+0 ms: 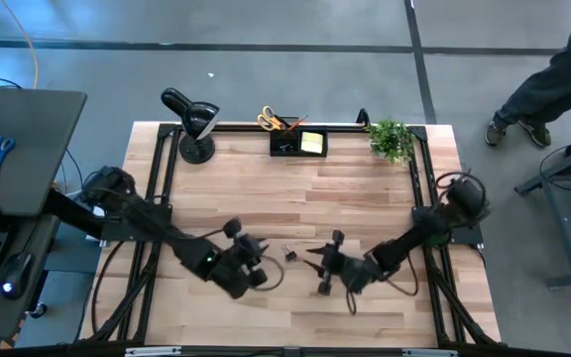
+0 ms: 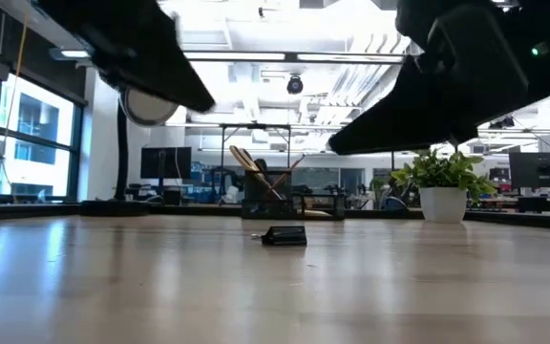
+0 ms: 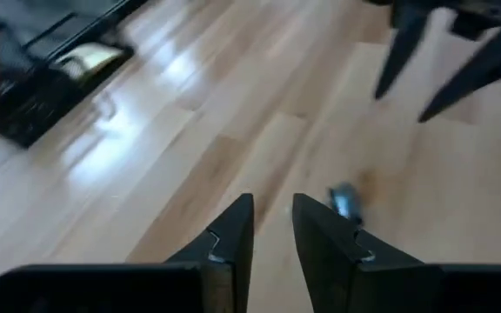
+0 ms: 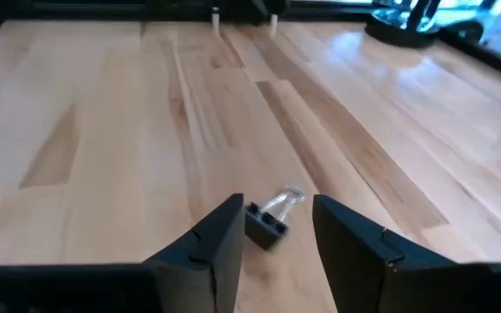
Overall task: Pick and place office supplies into organizer
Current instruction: Put the black binder clip into the black desk organizer, then return to Home Position
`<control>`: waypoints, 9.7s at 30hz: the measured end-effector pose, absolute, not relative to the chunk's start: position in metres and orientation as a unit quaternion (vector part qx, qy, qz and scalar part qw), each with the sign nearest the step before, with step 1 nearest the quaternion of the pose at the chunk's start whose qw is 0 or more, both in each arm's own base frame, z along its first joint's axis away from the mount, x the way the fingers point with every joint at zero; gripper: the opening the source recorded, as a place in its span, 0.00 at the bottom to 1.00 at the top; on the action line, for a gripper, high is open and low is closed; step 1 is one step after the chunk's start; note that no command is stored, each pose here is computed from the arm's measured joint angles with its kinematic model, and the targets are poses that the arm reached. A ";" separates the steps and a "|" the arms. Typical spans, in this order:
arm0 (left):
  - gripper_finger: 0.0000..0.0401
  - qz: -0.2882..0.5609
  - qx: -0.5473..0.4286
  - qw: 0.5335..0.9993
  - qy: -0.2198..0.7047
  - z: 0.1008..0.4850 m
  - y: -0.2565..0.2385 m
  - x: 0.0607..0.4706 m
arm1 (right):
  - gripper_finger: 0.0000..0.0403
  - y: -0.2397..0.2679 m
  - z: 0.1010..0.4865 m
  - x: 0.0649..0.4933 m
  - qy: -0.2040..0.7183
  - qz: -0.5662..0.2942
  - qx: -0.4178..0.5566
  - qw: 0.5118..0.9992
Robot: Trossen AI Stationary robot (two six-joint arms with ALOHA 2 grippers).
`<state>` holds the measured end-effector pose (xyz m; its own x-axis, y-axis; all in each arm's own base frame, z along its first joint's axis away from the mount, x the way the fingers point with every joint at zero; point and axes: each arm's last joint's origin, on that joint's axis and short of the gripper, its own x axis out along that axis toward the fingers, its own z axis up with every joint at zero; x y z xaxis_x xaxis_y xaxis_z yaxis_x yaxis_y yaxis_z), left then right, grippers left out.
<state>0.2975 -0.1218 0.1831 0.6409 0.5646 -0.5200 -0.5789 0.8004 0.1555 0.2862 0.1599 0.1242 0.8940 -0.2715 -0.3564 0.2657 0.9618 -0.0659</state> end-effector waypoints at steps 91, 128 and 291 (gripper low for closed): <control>0.18 -0.052 -0.077 0.974 0.209 0.147 -0.141 0.264 | 0.36 0.133 0.126 0.371 0.282 -0.302 -0.051 0.909; 0.18 -0.037 -0.067 0.978 0.193 0.149 -0.140 0.265 | 0.36 -0.175 0.189 0.361 0.329 -0.204 -0.076 0.919; 0.02 0.021 -0.085 0.990 -0.113 0.187 0.013 0.094 | 0.00 -0.003 0.192 0.117 0.053 -0.098 0.049 0.993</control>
